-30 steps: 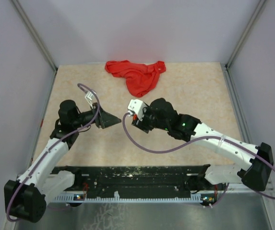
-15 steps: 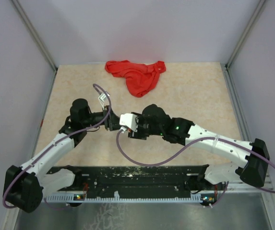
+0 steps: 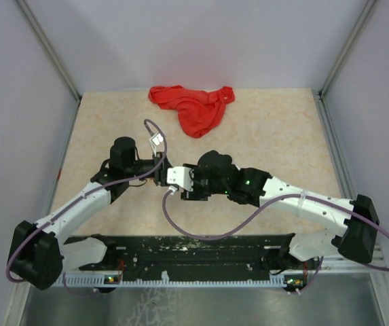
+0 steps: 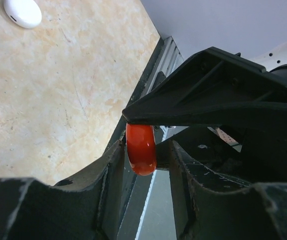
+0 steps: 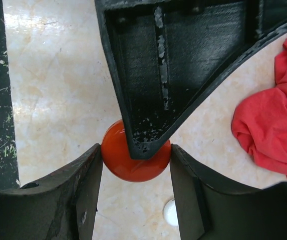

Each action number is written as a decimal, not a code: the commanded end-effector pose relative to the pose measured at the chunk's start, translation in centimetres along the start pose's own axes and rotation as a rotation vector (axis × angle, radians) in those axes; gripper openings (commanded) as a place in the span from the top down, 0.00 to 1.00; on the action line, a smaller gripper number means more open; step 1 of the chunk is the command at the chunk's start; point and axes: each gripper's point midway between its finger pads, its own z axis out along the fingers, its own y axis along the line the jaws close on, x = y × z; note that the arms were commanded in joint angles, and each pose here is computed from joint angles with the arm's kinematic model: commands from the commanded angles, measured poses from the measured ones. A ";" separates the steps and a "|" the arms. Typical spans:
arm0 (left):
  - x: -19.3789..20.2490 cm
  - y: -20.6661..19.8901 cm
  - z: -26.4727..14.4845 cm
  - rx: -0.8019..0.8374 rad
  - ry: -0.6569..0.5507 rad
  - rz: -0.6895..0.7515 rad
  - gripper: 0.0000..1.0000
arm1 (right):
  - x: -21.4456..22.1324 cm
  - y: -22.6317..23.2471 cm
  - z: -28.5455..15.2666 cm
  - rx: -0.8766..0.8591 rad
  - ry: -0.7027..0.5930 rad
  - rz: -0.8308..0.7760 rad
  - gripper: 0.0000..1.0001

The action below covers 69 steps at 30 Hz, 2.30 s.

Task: Insert the wireless bluetooth earbuds into the charging case
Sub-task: Pick up the charging case at the center of the board, then open the charging case.

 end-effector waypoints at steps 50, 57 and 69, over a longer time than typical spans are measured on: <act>-1.2 -7.3 -4.1 0.231 -0.393 0.756 0.99 | -8.4 -4.0 -6.9 -0.067 -0.650 0.482 0.21; -0.7 -7.9 -4.2 0.268 -0.379 0.767 0.99 | -7.8 -4.2 -6.0 -0.066 -0.627 0.499 0.21; 0.2 -8.5 -4.2 0.310 -0.351 0.775 0.99 | -6.4 -6.8 -6.5 0.025 -0.597 0.574 0.21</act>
